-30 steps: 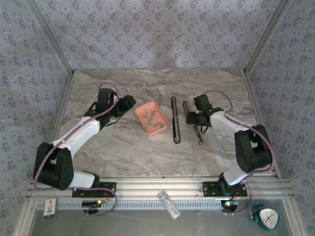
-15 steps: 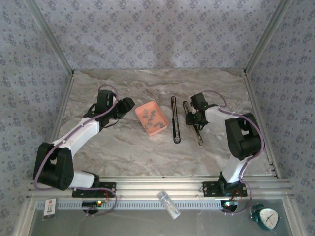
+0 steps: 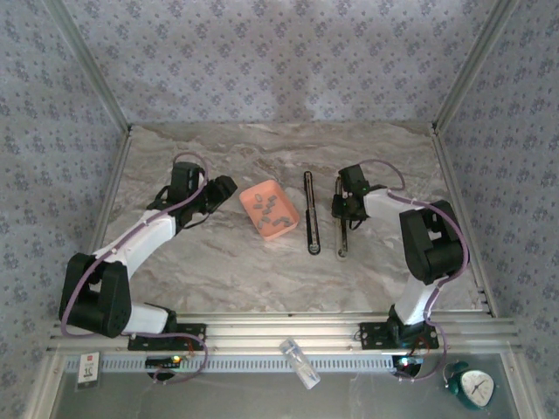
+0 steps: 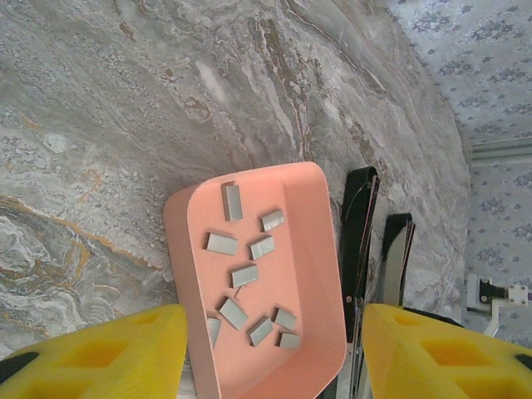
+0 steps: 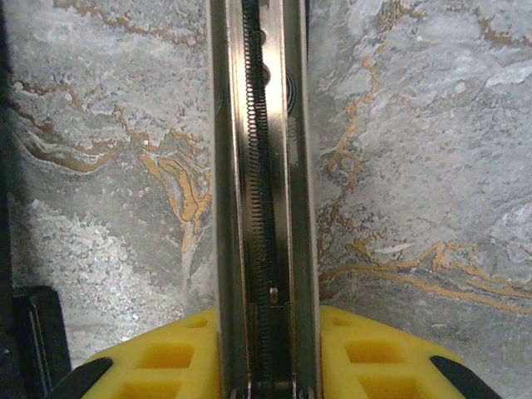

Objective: Load the staples into the stapler

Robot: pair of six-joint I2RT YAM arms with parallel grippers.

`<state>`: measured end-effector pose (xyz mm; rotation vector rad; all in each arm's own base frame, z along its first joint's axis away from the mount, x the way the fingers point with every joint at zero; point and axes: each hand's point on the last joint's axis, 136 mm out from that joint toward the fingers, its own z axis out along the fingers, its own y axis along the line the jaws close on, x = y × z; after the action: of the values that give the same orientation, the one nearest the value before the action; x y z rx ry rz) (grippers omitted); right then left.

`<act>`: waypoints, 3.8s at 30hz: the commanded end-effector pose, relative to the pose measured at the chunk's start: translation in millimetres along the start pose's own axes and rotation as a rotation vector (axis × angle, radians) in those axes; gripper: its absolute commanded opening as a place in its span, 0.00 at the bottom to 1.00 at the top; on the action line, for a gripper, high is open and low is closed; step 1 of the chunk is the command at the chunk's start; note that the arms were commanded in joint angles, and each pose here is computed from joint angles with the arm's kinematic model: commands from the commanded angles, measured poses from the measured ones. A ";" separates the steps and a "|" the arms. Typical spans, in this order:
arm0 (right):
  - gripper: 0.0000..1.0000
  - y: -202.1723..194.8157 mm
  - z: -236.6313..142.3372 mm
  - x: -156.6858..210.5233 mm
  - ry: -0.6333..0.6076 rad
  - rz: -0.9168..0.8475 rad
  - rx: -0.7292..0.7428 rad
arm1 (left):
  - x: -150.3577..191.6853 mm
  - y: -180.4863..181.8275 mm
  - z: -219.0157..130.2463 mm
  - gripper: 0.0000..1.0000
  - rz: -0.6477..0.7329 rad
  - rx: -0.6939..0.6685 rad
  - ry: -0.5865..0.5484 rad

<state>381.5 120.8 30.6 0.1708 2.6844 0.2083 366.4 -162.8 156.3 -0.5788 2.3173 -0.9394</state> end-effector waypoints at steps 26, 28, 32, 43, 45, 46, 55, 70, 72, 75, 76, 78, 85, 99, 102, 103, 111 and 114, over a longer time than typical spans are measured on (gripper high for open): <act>0.34 -4.8 -14.0 -6.3 -0.063 0.118 0.024 | 4.2 -3.3 -16.0 0.58 0.020 0.028 -0.006; 0.39 -2.7 -17.2 -6.5 -0.069 0.115 0.018 | 4.7 -1.4 -17.5 0.58 0.020 0.020 -0.008; 0.49 0.2 -29.1 -9.9 -0.093 0.111 0.010 | 5.9 0.1 -21.2 0.58 0.023 0.014 -0.012; 0.55 23.4 -74.3 0.6 -0.128 0.086 -0.092 | 18.7 15.1 -24.1 0.58 0.022 -0.037 0.019; 0.56 30.5 -81.1 8.5 -0.120 0.084 -0.118 | 23.3 17.1 -22.9 0.58 0.027 -0.045 0.034; 0.55 33.4 -83.5 12.4 -0.115 0.083 -0.128 | 25.7 18.5 -22.3 0.58 0.029 -0.052 0.041; 0.55 63.7 -101.4 40.1 -0.107 0.104 -0.224 | 43.2 28.2 -12.8 0.58 0.048 -0.094 0.089; 0.54 110.1 -107.5 48.6 -0.093 0.007 -0.360 | 56.2 41.6 3.2 0.57 0.061 -0.165 0.147; 0.54 113.9 -107.3 49.1 -0.090 -0.002 -0.364 | 55.4 42.5 5.2 0.57 0.063 -0.174 0.148; 0.54 118.9 -109.3 48.4 -0.092 -0.020 -0.372 | 55.4 44.9 8.6 0.57 0.062 -0.188 0.153; 0.54 119.7 -109.5 48.2 -0.094 -0.026 -0.372 | 54.9 44.7 10.0 0.57 0.062 -0.190 0.154; 0.54 121.3 -108.8 48.2 -0.096 -0.033 -0.374 | 54.9 45.1 13.4 0.57 0.068 -0.202 0.162; 0.54 127.1 -102.9 51.6 -0.055 -0.060 -0.372 | 56.8 41.7 32.0 0.57 0.085 -0.202 0.193; 0.55 144.4 -94.6 38.9 -0.009 -0.119 -0.384 | 69.9 41.1 77.9 0.52 0.179 -0.265 0.289; 0.55 142.9 -93.4 38.5 -0.006 -0.117 -0.383 | 72.6 43.6 84.0 0.50 0.199 -0.281 0.307; 0.55 142.2 -93.1 38.8 -0.004 -0.116 -0.383 | 74.0 46.0 86.0 0.50 0.206 -0.292 0.315; 0.55 135.3 -94.9 39.6 -0.002 -0.109 -0.374 | 80.6 53.8 90.4 0.40 0.272 -0.345 0.360; 0.55 133.7 -95.7 39.1 -0.007 -0.105 -0.374 | 79.4 55.8 86.4 0.35 0.301 -0.364 0.368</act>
<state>318.5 249.8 118.2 -0.0664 2.5787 0.6676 357.0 -217.7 37.4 -0.2576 2.7995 -0.5854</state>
